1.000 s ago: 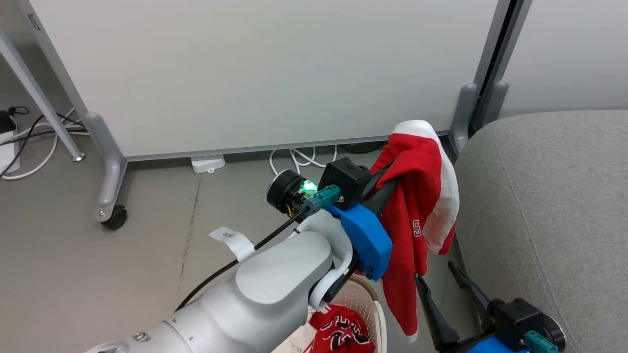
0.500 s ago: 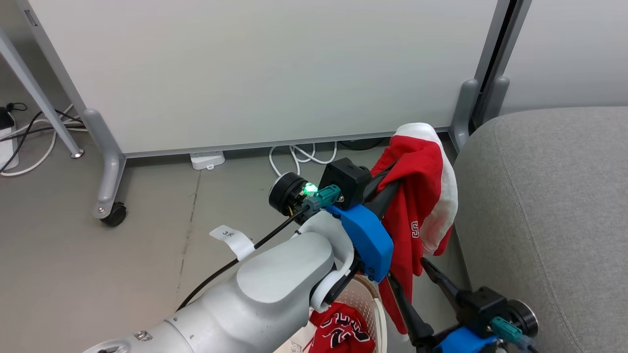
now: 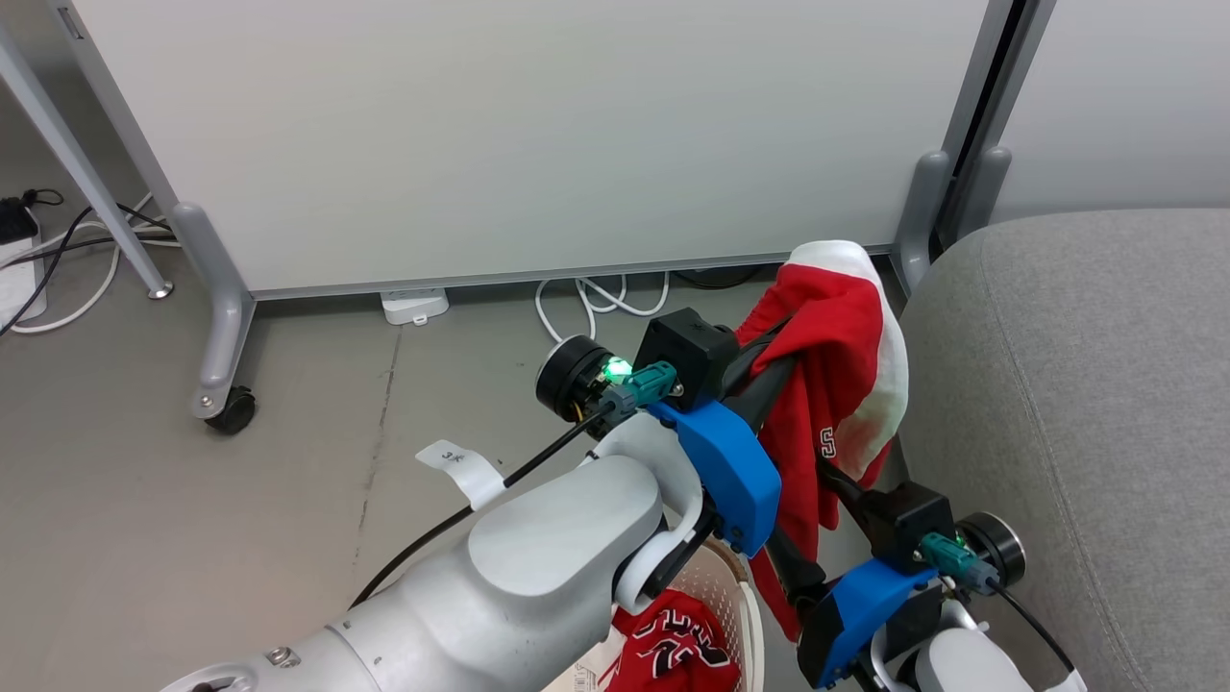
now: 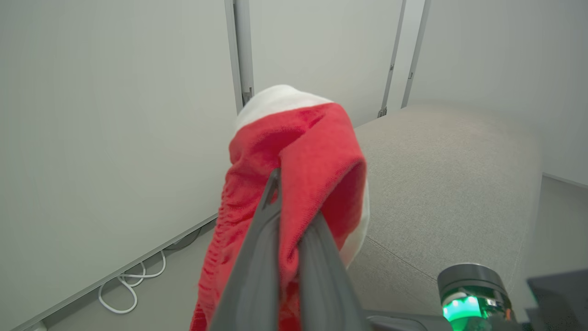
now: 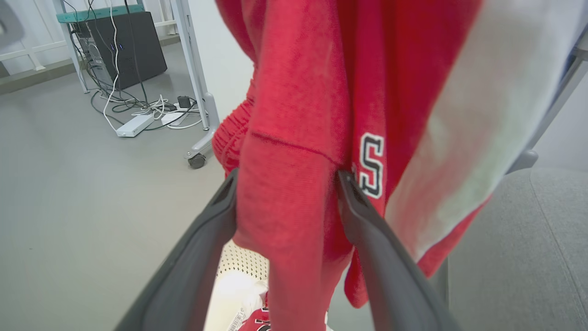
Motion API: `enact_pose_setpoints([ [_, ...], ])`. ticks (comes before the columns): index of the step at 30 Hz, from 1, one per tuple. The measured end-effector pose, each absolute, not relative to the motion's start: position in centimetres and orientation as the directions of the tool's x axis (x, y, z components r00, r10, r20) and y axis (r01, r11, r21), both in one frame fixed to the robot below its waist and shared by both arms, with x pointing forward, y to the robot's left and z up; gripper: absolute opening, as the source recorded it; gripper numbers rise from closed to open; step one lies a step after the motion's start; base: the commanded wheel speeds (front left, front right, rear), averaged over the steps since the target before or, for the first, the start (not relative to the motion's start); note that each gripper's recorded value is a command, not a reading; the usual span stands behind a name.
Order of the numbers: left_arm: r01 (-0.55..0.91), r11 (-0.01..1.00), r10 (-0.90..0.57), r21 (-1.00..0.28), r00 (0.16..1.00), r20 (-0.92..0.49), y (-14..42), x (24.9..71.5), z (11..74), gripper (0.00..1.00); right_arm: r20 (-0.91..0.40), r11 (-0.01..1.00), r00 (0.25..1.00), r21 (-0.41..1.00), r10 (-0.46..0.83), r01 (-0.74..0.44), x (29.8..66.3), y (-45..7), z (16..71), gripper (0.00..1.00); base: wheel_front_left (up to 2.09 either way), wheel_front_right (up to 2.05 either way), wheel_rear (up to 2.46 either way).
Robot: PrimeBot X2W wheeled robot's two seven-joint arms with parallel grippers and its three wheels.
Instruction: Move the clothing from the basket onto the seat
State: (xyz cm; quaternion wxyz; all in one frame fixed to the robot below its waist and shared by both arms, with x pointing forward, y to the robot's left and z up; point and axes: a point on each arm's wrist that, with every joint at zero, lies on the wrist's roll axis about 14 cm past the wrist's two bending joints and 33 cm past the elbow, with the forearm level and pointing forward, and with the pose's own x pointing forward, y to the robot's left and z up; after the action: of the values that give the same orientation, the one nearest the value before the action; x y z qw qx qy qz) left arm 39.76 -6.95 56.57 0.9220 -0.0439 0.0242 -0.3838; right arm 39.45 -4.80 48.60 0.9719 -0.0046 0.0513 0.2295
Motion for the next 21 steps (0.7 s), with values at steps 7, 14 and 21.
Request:
enact_pose_setpoints([
  [7,0.707,0.701,-0.71,-0.093,0.704,-0.002,-7.0,39.7,57.0,0.0,-0.096,0.89,0.886,0.01,0.454,-0.455,40.3,-4.5,48.7,1.0,0.0,0.0,0.0],
  [14,0.717,0.693,-0.719,-0.078,0.695,0.0,-7.3,39.4,57.2,0.0,-0.083,0.889,0.885,0.017,0.457,-0.458,40.6,-4.4,49.0,0.0,0.0,0.0,0.0],
  [21,0.723,0.688,-0.725,-0.067,0.689,-0.001,-7.5,39.3,57.3,0.0,-0.073,0.89,0.887,0.026,0.455,-0.454,40.7,-4.5,49.2,0.0,0.0,0.0,0.0],
])
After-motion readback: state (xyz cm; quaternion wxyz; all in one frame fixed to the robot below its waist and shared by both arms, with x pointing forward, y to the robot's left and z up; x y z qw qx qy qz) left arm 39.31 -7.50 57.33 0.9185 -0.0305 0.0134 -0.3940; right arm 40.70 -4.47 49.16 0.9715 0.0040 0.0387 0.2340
